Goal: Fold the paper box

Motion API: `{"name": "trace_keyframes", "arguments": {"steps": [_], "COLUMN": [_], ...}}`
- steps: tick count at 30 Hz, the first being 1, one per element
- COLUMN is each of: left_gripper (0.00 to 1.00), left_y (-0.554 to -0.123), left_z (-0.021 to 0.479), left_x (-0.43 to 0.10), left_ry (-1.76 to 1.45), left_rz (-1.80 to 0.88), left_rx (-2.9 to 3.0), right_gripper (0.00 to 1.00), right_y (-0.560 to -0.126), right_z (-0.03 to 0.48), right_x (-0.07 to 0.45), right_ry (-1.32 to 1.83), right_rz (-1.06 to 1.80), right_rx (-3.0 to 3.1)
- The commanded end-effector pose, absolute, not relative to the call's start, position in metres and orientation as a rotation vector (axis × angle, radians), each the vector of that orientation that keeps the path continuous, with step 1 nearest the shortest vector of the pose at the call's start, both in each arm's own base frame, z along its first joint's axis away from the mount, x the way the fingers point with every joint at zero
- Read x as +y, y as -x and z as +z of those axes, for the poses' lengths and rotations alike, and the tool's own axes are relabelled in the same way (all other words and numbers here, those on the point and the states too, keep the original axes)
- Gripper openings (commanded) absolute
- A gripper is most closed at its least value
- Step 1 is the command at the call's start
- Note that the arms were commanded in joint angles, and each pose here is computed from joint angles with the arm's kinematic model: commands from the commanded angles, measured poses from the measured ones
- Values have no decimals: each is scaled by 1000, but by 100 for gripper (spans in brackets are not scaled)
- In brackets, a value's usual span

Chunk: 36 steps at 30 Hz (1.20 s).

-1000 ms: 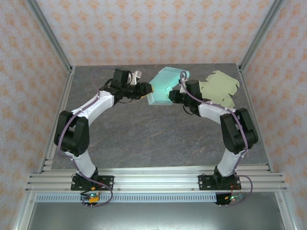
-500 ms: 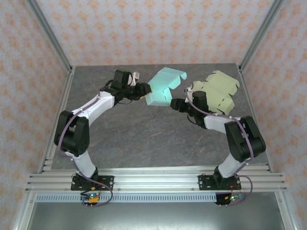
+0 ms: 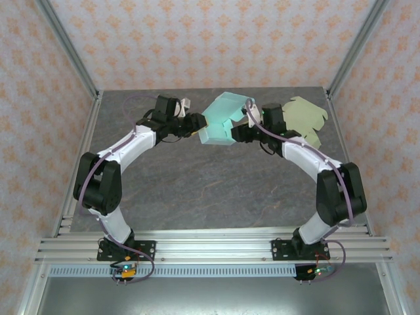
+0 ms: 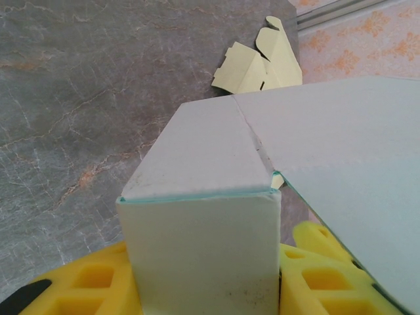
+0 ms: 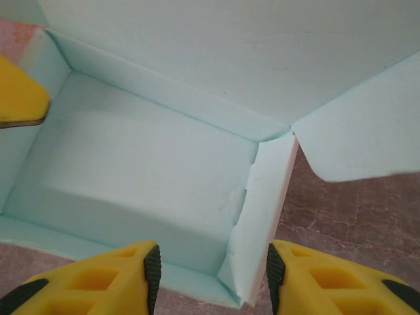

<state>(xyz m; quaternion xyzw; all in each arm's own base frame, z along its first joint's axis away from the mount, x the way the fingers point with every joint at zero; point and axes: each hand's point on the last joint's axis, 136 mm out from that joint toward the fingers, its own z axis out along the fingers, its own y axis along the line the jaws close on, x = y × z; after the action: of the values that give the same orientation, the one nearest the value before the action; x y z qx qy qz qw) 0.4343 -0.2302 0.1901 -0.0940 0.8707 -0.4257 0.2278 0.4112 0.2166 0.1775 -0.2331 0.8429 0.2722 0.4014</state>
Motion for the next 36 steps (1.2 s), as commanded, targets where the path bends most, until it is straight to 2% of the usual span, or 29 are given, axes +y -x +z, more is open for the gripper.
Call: {"name": "trace_keyframes", "arguments": {"steps": [1, 8, 16, 24, 31, 34, 36], "left_gripper": [31, 31, 31, 31, 29, 29, 29], "left_y": [-428, -423, -419, -420, -418, -413, -411], "left_z": [216, 226, 232, 240, 252, 254, 251], "left_x": [-232, -235, -240, -243, -246, -245, -245], "left_ry": [213, 160, 97, 66, 6, -24, -36], "left_rz": [-1229, -1253, -1274, -1284, -1315, -1284, -1272], "left_rx": [2338, 2317, 2302, 2277, 2201, 2182, 2205], "right_gripper": [46, 40, 22, 21, 28, 20, 19], "right_y": [-416, -441, -439, -438, -433, -433, -433], "right_z": [158, 148, 152, 146, 131, 133, 134], "right_x": [211, 206, 227, 233, 233, 230, 230], "right_ry": [570, 419, 431, 472, 492, 481, 476], "right_rz": [637, 586, 760, 753, 714, 699, 670], "right_rx": [2236, 2323, 2351, 2379, 2430, 2435, 2430]}}
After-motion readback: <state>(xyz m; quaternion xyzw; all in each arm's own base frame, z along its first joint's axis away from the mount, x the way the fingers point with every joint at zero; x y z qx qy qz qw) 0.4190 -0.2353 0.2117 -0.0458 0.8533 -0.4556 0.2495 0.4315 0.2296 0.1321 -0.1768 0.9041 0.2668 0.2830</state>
